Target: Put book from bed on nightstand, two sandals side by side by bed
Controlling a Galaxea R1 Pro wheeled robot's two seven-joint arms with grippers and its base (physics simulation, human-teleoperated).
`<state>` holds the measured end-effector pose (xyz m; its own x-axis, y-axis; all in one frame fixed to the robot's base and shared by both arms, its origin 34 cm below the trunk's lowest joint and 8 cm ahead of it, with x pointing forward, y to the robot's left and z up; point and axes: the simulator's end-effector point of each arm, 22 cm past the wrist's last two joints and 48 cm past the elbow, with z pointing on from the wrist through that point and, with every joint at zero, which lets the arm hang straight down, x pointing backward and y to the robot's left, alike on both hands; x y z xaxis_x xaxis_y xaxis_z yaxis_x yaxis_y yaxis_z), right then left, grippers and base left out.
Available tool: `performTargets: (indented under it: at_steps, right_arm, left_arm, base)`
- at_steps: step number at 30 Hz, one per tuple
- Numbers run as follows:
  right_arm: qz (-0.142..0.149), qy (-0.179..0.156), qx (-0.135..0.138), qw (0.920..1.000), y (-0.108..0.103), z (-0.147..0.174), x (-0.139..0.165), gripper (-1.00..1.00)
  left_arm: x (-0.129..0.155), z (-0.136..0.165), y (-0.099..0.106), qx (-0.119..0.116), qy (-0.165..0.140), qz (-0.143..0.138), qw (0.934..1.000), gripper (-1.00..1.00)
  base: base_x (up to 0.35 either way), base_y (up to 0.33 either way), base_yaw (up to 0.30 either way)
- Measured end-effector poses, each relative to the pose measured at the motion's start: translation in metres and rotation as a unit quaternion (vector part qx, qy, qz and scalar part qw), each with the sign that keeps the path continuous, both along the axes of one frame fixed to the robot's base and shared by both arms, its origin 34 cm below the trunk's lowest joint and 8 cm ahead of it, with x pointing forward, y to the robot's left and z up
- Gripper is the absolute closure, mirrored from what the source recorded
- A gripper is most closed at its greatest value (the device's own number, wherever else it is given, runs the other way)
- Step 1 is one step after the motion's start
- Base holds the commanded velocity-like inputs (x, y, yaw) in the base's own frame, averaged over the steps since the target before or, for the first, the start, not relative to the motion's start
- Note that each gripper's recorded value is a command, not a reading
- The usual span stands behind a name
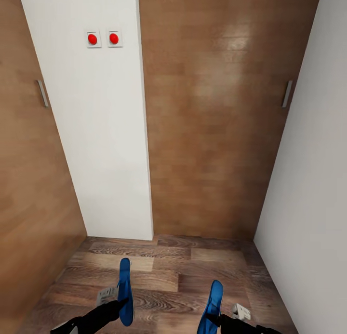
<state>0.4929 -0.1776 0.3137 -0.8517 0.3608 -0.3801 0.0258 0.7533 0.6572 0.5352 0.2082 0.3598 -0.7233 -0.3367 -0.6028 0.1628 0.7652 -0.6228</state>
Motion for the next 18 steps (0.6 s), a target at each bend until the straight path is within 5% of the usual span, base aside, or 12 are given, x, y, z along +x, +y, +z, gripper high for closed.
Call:
performTargets:
  at_steps: [18]
  right_arm:
    - [0.0, 0.001, 0.0, 1.0, 0.001, -0.0004, -0.0005, 1.0]
  left_arm:
    - [-0.005, -0.0044, -0.0023, -0.003, 0.008, -0.001, 1.0, 1.0]
  base:
    - [0.0, 0.0, 0.293]
